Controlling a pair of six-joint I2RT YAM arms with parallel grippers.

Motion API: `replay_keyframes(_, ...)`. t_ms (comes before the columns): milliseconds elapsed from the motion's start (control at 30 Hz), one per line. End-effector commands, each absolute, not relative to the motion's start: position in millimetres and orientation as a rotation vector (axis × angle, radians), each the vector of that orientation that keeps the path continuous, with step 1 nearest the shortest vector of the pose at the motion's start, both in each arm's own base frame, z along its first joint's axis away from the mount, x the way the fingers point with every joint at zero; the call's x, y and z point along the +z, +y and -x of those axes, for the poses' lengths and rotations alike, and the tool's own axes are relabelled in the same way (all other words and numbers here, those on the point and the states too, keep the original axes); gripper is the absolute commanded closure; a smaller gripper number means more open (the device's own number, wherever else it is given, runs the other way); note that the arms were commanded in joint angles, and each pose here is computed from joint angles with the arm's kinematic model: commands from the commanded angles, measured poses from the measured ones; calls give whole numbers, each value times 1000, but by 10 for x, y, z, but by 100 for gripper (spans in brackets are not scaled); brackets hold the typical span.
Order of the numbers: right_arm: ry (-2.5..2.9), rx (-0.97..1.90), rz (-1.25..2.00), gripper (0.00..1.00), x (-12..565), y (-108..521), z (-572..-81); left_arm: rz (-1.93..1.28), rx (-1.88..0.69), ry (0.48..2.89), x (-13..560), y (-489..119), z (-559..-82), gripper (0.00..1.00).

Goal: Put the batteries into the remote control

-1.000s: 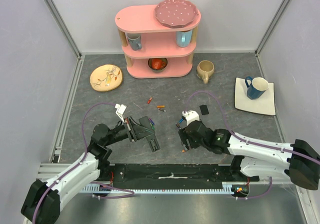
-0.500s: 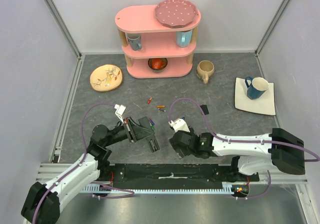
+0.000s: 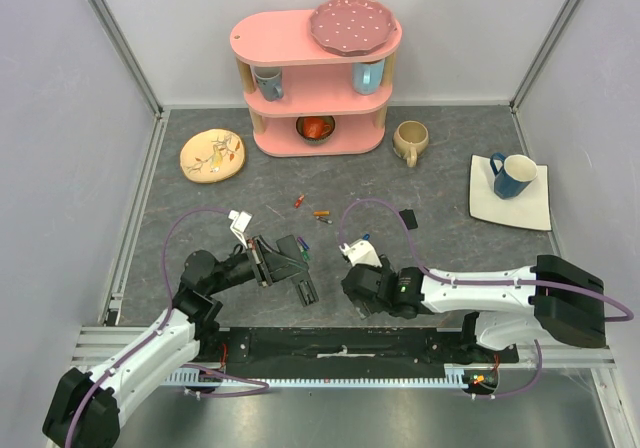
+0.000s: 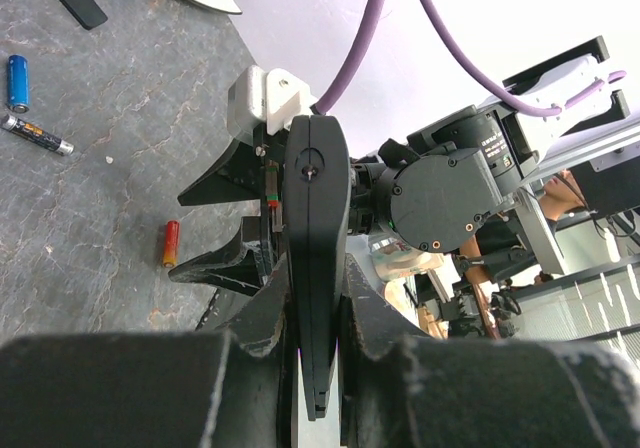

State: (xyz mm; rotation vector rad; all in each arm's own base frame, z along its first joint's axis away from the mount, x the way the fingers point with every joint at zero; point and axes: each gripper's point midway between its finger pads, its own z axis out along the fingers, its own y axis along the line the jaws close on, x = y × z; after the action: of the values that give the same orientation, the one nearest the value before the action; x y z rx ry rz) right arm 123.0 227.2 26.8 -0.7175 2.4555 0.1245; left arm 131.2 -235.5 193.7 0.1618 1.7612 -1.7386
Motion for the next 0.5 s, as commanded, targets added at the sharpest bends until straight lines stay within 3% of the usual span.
replay_keyframes(0,2447,171,679,22,259,2332,-1222,-213,-1725,1730,1945,-2348,-1287,98)
replay_keyframes(467,2477,188,711,28,100,2296,-1160,-203,-1720,1738,1914,-2346,-1297,98)
